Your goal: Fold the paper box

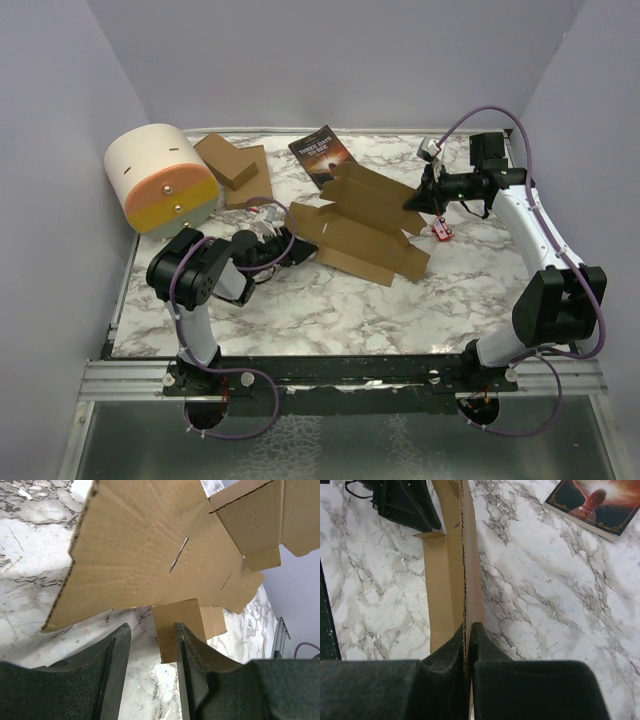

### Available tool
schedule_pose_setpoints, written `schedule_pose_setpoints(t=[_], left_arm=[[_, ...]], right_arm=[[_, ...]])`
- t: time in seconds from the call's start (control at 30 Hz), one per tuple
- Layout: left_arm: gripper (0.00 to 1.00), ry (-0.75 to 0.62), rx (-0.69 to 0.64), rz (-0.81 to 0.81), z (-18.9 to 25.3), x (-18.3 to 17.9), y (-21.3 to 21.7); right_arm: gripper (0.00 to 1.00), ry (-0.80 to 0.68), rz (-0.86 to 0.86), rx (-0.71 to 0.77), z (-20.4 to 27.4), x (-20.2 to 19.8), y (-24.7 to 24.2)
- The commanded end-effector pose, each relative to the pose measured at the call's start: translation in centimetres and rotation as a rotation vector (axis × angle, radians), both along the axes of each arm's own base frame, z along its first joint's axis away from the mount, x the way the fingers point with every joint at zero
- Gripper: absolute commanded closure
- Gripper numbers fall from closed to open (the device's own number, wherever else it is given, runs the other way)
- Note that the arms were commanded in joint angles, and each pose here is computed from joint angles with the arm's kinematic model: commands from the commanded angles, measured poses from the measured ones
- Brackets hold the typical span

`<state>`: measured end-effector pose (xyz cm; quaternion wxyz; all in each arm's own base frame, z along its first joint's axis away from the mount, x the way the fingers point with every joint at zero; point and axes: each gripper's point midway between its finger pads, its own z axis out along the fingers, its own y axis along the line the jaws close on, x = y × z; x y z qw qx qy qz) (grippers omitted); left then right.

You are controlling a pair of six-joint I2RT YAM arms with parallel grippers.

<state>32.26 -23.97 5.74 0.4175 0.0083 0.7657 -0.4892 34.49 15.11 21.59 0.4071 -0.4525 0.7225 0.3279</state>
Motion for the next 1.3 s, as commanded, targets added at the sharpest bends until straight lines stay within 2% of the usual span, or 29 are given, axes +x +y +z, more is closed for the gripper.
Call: schedule_pose_setpoints(t=[0.0, 0.17, 0.73, 1.03, 1.27], left_arm=[[0.57, 0.019, -0.031, -0.05, 0.4, -0.4, -0.8], [0.57, 0.048, -0.073, -0.063, 0.2, -0.6, -1.3], [0.61, 0.093, -0.083, -0.077, -1.1, -1.1, -2.7], [0.65, 0.158, -0.06, -0.06, -1.8, -1.6, -3.0], [0.64, 0.218, -0.089, -0.04, -1.2, -1.7, -3.2]], right_arm=[[0.99, -0.019, 0.021, 0.041, 0.7, 0.1, 0.4], [0.99, -0.015, 0.026, 0.052, 0.7, 0.0, 0.5], [0.99, 0.026, 0.027, 0.083, -0.7, -0.4, 0.7], [0.99, 0.042, 0.005, 0.08, -2.1, -0.5, 0.1], [0.99, 0.032, -0.043, 0.074, -2.9, 0.1, -0.6]])
